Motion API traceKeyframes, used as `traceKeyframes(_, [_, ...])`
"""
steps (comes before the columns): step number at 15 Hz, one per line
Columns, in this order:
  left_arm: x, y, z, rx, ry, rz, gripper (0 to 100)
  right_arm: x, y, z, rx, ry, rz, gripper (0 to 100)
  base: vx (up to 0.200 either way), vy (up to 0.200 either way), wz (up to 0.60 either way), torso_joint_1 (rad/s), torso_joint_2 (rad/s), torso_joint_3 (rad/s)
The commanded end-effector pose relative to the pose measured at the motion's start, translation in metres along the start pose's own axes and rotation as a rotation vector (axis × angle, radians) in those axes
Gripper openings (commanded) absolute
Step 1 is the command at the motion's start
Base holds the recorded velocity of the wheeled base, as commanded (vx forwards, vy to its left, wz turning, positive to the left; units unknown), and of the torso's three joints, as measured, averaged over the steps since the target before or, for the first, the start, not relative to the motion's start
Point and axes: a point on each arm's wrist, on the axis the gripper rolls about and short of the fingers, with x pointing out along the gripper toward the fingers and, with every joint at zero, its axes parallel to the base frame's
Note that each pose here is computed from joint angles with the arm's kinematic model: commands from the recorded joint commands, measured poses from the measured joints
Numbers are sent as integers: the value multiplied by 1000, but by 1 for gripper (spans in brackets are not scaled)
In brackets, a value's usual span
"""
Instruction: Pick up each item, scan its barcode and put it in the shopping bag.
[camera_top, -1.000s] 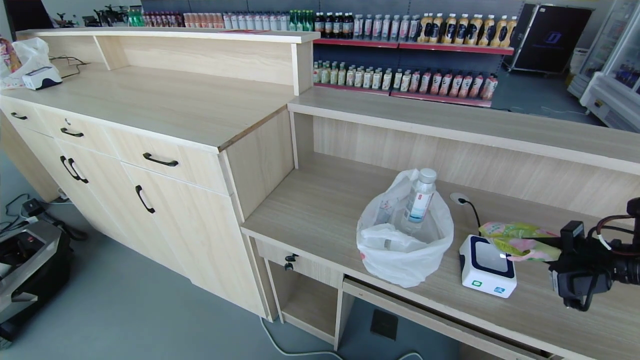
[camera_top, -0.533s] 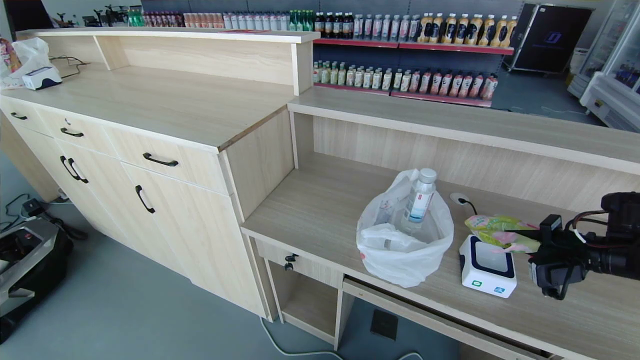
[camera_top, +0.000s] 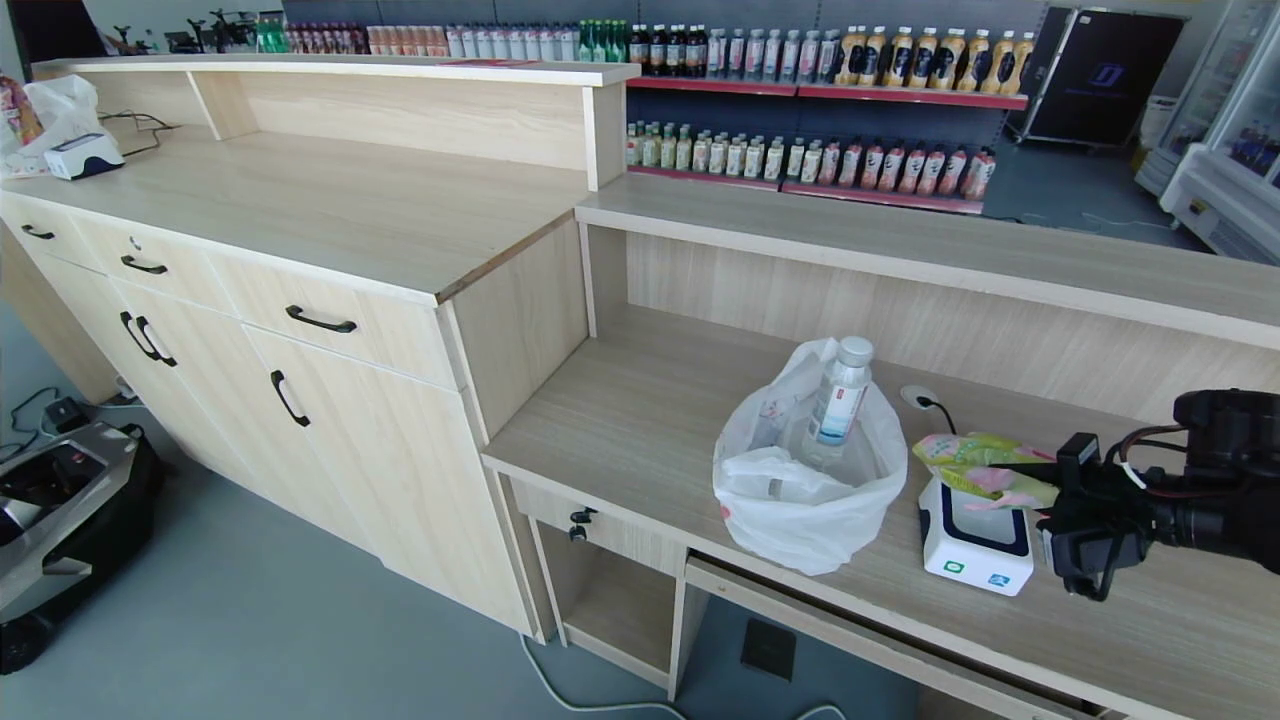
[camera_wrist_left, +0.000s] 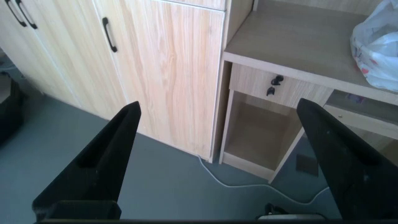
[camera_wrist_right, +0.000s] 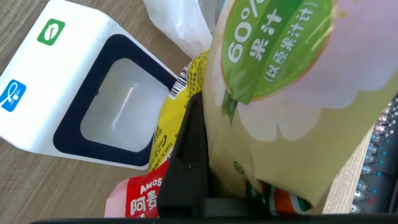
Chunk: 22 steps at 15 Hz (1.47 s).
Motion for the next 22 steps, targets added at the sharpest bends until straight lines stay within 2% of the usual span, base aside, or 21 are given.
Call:
traceKeyframes(1, [0,0,0,0,-1,0,100,-1,1,0,1,2,1,0,0,0,0,0,0,0])
traceKeyframes(17, [0,0,0,0,-1,0,100,-14,10,-5,-10,36,21,0,0,0,0,0,0,0])
traceKeyframes(20, [0,0,0,0,-1,0,100,-14,7,-5,-14,36,12,0,0,0,0,0,0,0])
traceKeyframes(22, [0,0,0,0,-1,0,100,-23,-11,-4,15,56,-30,0,0,0,0,0,0,0])
